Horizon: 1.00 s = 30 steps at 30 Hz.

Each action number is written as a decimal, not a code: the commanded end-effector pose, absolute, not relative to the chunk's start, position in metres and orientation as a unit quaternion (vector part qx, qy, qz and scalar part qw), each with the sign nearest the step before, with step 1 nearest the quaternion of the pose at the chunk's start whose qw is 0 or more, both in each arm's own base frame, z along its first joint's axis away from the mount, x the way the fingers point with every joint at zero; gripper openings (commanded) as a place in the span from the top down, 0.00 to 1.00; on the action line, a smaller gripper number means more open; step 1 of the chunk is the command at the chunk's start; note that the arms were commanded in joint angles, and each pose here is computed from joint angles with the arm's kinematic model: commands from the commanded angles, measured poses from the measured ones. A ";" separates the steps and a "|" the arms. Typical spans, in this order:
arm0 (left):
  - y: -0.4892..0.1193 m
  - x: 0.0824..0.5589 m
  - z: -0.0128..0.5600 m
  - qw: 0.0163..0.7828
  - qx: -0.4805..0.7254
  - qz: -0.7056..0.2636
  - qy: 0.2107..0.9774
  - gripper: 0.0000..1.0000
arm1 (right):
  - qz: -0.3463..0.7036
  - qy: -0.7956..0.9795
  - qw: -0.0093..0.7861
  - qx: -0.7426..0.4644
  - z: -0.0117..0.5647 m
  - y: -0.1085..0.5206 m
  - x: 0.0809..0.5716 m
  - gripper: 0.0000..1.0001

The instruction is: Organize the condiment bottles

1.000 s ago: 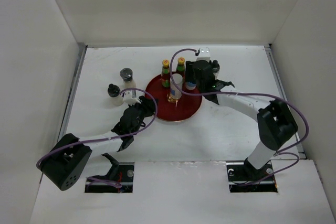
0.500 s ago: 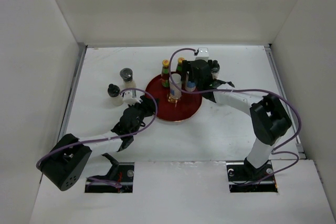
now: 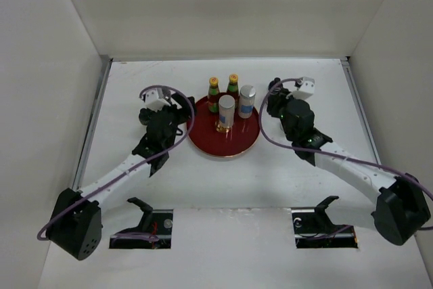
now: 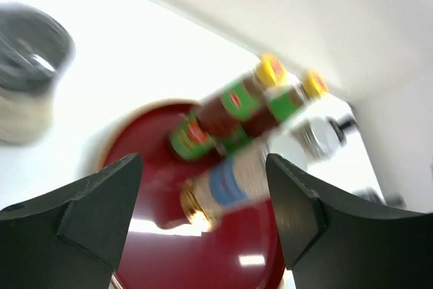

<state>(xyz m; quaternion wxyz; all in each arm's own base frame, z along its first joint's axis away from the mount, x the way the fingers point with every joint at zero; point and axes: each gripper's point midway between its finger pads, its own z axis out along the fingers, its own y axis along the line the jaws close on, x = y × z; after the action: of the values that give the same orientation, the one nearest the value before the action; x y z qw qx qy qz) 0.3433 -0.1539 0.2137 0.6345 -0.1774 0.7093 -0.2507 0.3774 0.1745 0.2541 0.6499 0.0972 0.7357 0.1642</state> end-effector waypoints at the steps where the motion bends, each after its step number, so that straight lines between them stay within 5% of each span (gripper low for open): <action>1: -0.118 0.366 0.211 0.621 -0.211 -0.156 0.738 0.27 | 0.186 0.736 0.634 0.149 0.223 0.162 0.364 0.71; 4: -0.094 0.385 0.207 0.610 -0.243 -0.114 0.746 0.28 | 0.205 0.732 0.628 0.165 0.210 0.157 0.350 0.73; 11: -0.057 0.428 0.213 0.607 -0.258 -0.034 0.751 0.29 | 0.247 0.736 0.617 0.129 0.192 0.182 0.334 0.19; 30: -0.045 0.463 0.174 0.527 -0.215 0.075 0.819 0.25 | 0.270 0.733 0.616 0.099 0.192 0.201 0.322 0.09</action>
<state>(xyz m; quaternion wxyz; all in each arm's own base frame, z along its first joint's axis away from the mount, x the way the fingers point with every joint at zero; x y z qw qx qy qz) 0.4634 -0.0524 0.1642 0.5225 -0.2200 0.8225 0.0442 0.3225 0.1960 0.1749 0.5995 0.0990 0.7548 0.2472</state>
